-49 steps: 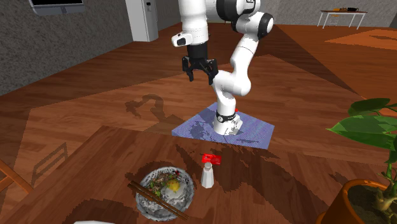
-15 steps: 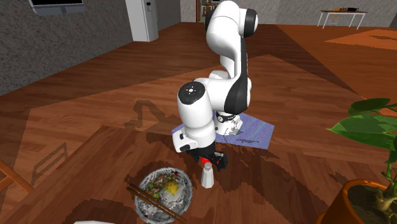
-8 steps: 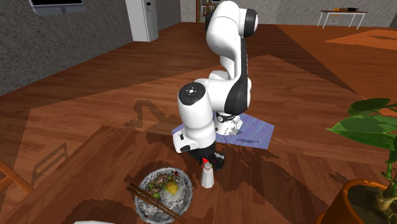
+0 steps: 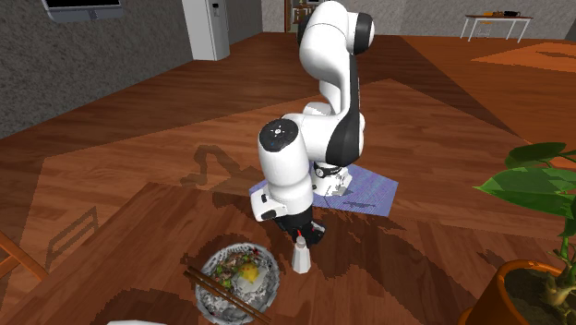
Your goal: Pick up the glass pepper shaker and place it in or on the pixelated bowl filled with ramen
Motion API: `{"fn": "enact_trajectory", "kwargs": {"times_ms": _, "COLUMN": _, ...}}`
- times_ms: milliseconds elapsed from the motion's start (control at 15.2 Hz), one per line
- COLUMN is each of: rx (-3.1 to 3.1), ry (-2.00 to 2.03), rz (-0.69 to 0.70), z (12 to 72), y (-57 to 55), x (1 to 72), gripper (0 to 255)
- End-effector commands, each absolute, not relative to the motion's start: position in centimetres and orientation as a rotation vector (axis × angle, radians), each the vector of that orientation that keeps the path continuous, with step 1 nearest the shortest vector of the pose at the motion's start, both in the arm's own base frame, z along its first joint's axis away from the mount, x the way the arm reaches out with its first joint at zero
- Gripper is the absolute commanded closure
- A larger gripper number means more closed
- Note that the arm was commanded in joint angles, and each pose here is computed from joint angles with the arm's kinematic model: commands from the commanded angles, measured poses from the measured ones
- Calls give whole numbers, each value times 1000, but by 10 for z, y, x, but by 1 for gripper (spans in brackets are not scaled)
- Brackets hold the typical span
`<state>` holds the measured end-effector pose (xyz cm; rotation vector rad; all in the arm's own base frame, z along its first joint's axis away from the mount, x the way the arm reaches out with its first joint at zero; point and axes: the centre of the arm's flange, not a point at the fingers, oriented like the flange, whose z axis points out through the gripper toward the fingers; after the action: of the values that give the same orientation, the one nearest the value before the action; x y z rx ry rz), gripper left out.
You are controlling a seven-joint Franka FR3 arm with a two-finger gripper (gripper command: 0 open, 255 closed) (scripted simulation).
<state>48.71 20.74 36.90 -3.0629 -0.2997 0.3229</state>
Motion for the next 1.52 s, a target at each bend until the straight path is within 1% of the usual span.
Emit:
{"fn": "enact_trajectory", "kwargs": {"times_ms": 0, "rx": -3062, "ry": -300, "rz": 328, "z": 367, "y": 207, "x": 487, "gripper": 255}}
{"fn": "enact_trajectory", "kwargs": {"times_ms": 1452, "rx": -3062, "ry": -300, "rz": 328, "z": 483, "y": 207, "x": 487, "gripper": 255}}
